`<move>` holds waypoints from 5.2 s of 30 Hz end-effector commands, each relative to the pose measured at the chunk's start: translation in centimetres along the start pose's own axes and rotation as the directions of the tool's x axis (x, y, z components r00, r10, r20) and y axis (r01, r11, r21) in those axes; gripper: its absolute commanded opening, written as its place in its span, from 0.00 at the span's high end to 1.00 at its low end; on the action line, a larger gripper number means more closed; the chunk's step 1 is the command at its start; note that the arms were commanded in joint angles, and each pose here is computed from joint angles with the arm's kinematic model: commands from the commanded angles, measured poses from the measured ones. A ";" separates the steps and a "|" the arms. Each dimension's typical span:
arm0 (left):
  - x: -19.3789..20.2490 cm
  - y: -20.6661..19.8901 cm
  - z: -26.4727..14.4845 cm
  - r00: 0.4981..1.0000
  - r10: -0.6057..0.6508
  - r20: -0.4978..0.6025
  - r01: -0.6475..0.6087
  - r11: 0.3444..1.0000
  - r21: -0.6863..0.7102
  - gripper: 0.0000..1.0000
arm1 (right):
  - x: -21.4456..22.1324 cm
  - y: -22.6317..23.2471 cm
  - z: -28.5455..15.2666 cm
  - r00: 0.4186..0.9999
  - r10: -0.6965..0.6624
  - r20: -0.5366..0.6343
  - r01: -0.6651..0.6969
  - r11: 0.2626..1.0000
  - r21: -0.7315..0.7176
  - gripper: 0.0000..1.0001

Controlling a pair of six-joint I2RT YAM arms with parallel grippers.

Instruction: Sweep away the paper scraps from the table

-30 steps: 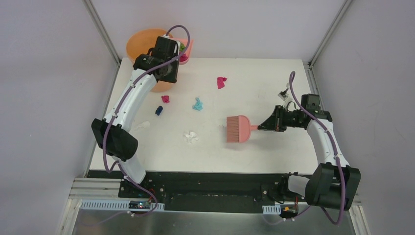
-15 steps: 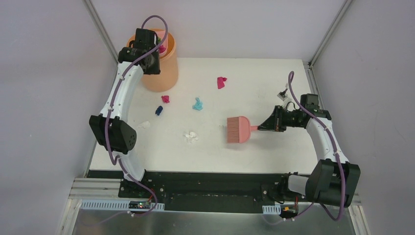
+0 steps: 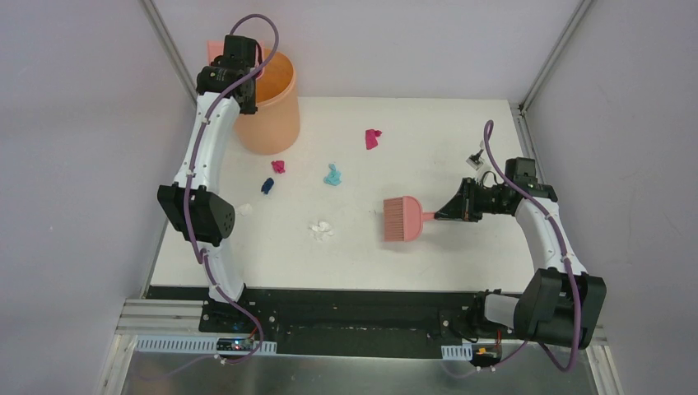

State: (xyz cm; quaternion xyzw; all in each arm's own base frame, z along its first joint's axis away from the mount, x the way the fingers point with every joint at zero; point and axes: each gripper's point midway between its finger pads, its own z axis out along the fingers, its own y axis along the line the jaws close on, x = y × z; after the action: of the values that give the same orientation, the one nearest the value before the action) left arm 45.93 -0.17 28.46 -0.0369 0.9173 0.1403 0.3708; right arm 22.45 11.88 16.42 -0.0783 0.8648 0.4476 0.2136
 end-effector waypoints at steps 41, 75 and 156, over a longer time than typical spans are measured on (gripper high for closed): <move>-5.2 8.7 3.0 0.811 0.548 -0.206 -0.474 0.410 -0.779 1.00 | -0.8 1.4 -0.2 0.994 -0.108 -0.018 0.108 0.994 -0.002 1.00; -5.1 7.0 -0.1 0.738 0.647 -0.191 -0.528 0.379 -0.760 1.00 | -0.7 1.8 -0.6 0.991 -0.137 -0.008 0.137 0.991 0.009 1.00; 36.0 -28.4 -13.2 0.738 0.665 0.110 -0.496 0.425 0.757 0.61 | -7.2 -7.6 -8.3 0.886 0.277 0.371 -0.306 0.952 0.019 1.00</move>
State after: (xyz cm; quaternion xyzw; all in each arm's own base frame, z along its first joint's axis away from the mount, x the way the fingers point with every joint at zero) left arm 15.30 -28.39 4.21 0.4174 0.8964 -0.1065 0.1040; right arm 28.55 0.16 17.21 0.1615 0.8431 0.4270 0.2842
